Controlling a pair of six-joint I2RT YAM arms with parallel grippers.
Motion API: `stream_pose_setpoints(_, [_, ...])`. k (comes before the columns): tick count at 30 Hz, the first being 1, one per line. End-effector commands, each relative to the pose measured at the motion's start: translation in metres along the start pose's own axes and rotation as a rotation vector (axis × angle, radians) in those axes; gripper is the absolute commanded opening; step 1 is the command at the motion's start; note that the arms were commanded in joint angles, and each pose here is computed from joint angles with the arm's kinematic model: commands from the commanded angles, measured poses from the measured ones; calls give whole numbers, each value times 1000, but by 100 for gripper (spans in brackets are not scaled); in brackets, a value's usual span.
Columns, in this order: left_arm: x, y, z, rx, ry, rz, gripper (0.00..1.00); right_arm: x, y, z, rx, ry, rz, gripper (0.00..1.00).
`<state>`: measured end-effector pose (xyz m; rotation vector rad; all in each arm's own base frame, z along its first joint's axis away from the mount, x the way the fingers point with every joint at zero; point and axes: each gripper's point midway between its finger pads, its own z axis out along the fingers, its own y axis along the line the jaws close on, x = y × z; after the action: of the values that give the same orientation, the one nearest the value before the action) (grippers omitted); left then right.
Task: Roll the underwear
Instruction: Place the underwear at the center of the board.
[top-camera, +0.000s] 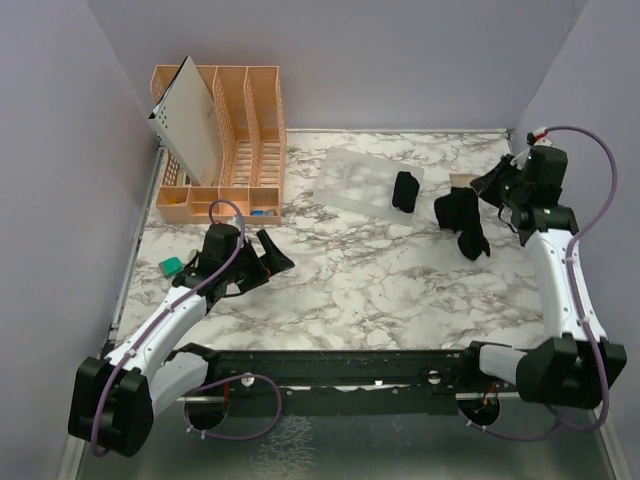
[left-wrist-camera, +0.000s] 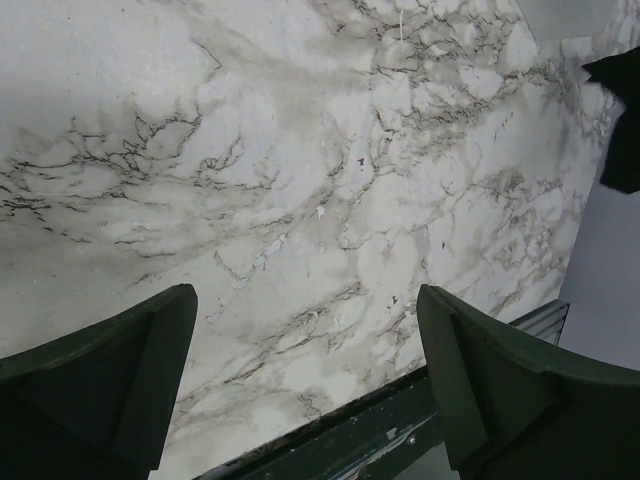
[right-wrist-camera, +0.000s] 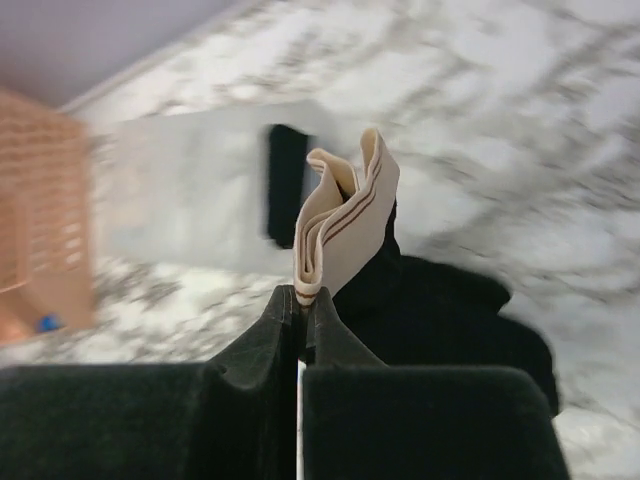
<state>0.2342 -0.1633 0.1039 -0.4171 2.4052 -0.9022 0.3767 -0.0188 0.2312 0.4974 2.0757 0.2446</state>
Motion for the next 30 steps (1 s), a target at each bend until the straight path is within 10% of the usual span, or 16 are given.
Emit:
stream_pose_setpoints(1, [-8, -4, -2, 8, -32, 11, 99, -25, 101, -84, -539, -41, -108, 0])
stream_pose_setpoints(11, [-37, -15, -16, -13, -146, 37, 99, -24, 199, -237, -1276, 56, -125, 1])
stream_pose_setpoints(21, [-99, -16, -92, -198, -486, 86, 99, 127, 290, -185, -1187, 491, -115, 1])
stream_pose_setpoints(27, [-101, -11, -114, -223, -552, 64, 99, 147, 310, -168, -1169, 485, -8, 0])
stream_pose_setpoints(30, [-98, -9, -112, -230, -541, 63, 99, 176, 278, -115, -892, 556, 4, 1])
